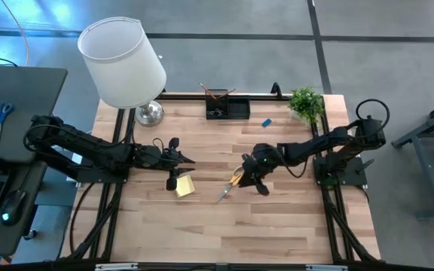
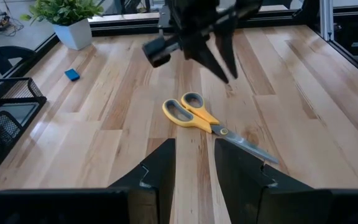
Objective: Pick and place office supplies into organizer
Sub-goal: Put the scissors into the desk organizer
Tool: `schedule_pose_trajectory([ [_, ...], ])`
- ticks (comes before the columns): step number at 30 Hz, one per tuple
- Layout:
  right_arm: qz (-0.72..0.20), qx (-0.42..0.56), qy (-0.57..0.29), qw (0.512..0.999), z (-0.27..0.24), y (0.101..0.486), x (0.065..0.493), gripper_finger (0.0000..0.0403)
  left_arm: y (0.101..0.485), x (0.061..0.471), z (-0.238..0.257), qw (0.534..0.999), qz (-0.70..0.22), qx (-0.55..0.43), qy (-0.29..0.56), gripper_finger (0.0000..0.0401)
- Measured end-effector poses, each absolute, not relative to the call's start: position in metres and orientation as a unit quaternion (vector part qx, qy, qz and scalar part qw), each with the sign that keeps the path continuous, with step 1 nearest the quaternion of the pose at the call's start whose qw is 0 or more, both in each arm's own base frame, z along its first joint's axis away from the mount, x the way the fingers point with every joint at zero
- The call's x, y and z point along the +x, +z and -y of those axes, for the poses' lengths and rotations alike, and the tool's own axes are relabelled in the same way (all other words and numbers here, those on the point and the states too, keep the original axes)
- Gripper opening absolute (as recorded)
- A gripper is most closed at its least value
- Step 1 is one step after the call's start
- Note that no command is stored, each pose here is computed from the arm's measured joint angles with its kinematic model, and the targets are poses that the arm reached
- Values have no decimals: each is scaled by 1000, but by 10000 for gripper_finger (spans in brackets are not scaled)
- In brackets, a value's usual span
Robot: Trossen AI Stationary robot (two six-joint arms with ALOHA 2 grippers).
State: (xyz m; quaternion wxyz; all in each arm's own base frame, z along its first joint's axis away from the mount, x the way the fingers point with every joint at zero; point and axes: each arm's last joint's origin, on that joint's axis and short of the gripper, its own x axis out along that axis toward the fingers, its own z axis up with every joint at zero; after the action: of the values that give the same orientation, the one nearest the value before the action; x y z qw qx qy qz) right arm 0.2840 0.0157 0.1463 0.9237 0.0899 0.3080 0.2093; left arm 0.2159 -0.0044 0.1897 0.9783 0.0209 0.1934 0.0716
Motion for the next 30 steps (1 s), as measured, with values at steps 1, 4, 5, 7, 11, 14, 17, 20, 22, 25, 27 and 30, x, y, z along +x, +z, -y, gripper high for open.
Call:
schedule_pose_trajectory([
  [1, -322, 79, 201, 922, -17, 144, 282, 49, 190, 216, 4, 978, -193, 21, 72, 99],
  [4, -354, 34, 174, 918, -18, 138, 279, 43, 190, 216, 4, 978, -193, 21, 72, 99],
  [5, -363, 21, 165, 917, -18, 138, 279, 42, 190, 216, 4, 978, -193, 21, 72, 99],
  [7, -379, -3, 149, 913, -18, 142, 282, 45, 190, 216, 4, 978, -193, 21, 72, 99],
  [11, -419, -54, 119, 899, -16, 155, 290, 65, 190, 216, 4, 978, -193, 21, 72, 99],
  [14, -436, -89, 100, 890, -14, 168, 296, 90, 190, 216, 4, 978, -194, 21, 72, 99],
  [17, -445, -99, 93, 885, -13, 173, 299, 117, 188, 215, 4, 976, -204, 22, 71, 99],
  [20, -449, -101, 94, 883, -13, 170, 297, 138, 187, 215, 4, 975, -209, 22, 72, 99],
  [22, -459, -103, 88, 878, -13, 165, 293, 147, 187, 215, 4, 975, -208, 22, 71, 99],
  [25, -467, -111, 61, 875, -11, 160, 290, 151, 188, 215, 4, 976, -205, 22, 72, 99],
  [27, -465, -113, 58, 876, -11, 157, 288, 149, 188, 215, 4, 976, -204, 24, 71, 99],
  [30, -459, -109, 62, 880, -11, 152, 286, 142, 188, 215, 4, 976, -202, 27, 70, 99],
])
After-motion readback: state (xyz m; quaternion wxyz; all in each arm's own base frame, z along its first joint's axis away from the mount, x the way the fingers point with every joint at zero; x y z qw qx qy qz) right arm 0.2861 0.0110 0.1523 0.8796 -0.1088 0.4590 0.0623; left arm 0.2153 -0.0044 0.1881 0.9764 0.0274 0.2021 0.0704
